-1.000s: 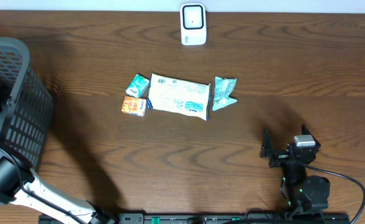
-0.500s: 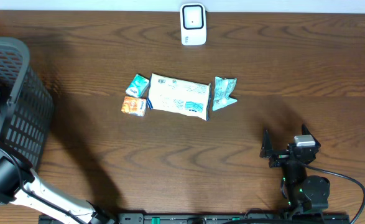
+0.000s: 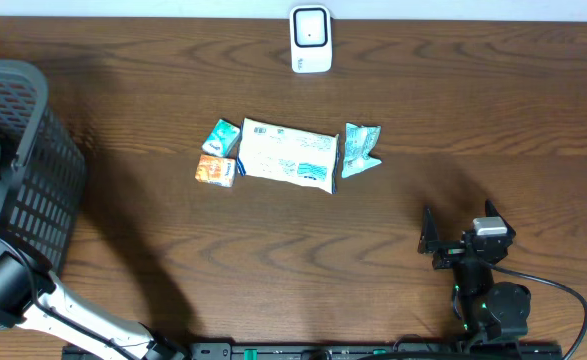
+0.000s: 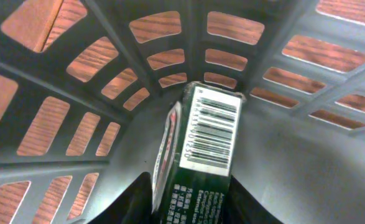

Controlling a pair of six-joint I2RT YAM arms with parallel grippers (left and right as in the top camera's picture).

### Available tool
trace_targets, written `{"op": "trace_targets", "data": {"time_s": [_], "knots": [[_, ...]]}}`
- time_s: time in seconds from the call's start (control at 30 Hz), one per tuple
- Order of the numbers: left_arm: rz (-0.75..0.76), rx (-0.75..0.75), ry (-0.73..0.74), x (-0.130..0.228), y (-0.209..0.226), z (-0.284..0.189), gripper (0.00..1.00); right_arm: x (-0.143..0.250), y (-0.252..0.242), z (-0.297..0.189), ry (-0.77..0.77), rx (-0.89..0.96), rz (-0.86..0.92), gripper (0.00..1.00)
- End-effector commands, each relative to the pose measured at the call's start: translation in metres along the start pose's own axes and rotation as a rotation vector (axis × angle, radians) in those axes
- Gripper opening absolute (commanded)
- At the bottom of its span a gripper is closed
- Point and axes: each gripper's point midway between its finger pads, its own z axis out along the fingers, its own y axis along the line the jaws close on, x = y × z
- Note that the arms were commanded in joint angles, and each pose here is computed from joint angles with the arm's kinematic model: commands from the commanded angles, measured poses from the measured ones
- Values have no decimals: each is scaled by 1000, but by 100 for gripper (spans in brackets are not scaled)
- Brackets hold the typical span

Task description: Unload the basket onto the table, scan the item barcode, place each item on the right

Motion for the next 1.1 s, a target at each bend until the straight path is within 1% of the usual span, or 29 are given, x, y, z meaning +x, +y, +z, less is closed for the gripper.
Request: {"op": "trace_targets", "data": {"time_s": [0.0, 0.1, 0.2, 0.37, 0.57, 0.6, 0.63, 0.67, 0.7, 0.9, 0.97, 1.03, 1.07], "knots": [[-41, 0, -28, -10, -3, -14, 33, 1, 0, 0, 1, 1, 10, 99], [-45, -9, -44, -17, -2, -24, 30, 1, 0, 0, 1, 1, 10, 99], [-42, -12, -49, -21, -3, -33, 30, 1, 0, 0, 1, 1, 10, 99], [-95, -25, -78, -32, -3, -49, 30, 1, 0, 0, 1, 1, 10, 99], [-110, -34, -96, -41, -5, -69, 30, 1, 0, 0, 1, 1, 10, 99], [-112, -31, -90, -40, -6, -69, 36, 1, 0, 0, 1, 1, 10, 99], [-115, -27, -82, -38, -8, -69, 46, 1, 0, 0, 1, 1, 10, 99], [-120, -21, -71, -35, -9, -67, 63, 1, 0, 0, 1, 1, 10, 99], [-122, -19, -66, -33, -9, -67, 68, 1, 0, 0, 1, 1, 10, 99], [-106, -24, -74, -33, -7, -60, 75, 1, 0, 0, 1, 1, 10, 99], [-106, -22, -71, -30, -6, -54, 82, 1, 0, 0, 1, 1, 10, 99], [-106, -27, -50, -23, -4, -45, 93, 1, 0, 0, 1, 1, 10, 99], [-109, -41, -31, -18, -1, -39, 95, 1, 0, 0, 1, 1, 10, 99]]}}
